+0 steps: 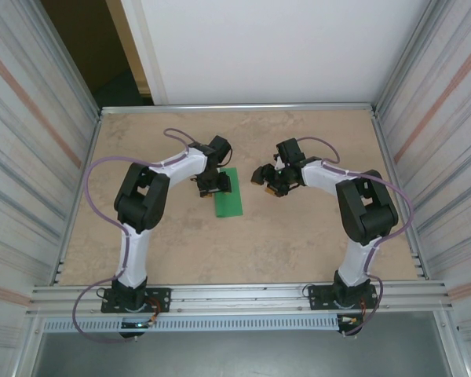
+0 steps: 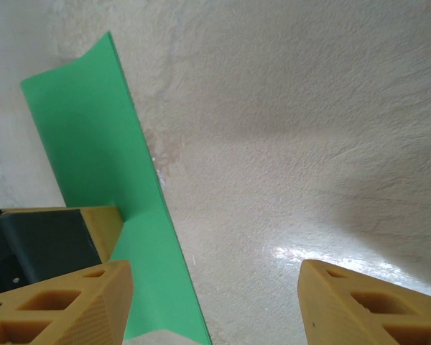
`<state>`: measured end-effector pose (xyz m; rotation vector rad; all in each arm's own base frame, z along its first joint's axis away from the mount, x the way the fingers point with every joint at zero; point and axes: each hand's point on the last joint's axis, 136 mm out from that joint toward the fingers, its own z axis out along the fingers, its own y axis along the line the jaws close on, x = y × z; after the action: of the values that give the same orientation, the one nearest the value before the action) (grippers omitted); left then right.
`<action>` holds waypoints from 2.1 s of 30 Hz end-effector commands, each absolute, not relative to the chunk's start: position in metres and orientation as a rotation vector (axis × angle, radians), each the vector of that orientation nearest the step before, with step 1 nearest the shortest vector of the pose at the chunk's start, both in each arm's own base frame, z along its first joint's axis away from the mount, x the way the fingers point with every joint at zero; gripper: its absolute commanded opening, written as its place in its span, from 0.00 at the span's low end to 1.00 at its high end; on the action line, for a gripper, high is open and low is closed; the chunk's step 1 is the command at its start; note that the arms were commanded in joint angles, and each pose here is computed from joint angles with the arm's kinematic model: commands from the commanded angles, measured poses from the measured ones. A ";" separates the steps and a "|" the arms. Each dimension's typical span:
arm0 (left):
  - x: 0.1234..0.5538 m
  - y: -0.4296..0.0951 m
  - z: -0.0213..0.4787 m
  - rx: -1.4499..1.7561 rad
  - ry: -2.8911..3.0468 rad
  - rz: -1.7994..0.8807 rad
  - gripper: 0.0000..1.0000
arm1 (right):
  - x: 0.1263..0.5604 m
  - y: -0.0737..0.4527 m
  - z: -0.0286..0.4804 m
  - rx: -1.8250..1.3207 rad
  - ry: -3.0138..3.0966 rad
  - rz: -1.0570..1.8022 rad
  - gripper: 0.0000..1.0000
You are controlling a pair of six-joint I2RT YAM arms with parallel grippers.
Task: Fold a paper plane with a square sheet of paper (pick it up from the middle)
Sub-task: Hold the square sheet of paper at the center of the table.
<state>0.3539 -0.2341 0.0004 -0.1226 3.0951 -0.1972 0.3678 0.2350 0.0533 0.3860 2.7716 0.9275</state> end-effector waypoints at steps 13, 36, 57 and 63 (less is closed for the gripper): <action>0.271 -0.213 -0.109 -0.192 3.425 -0.026 0.60 | 0.365 0.245 0.048 0.341 2.790 0.962 0.61; 0.271 -0.211 -0.111 -0.153 3.425 -0.018 0.59 | 0.359 0.302 0.055 0.145 2.780 1.237 0.29; 0.269 -0.211 -0.111 -0.153 3.428 -0.029 0.59 | 0.361 0.328 0.028 0.084 2.861 1.269 0.01; 0.268 -0.211 -0.111 -0.153 3.427 -0.034 0.59 | 0.359 0.328 0.018 0.088 2.888 1.253 0.00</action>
<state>0.3539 -0.2340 -0.0014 -0.1484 3.0925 -0.1995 0.3623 0.3246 0.0244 0.1138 2.8552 1.2480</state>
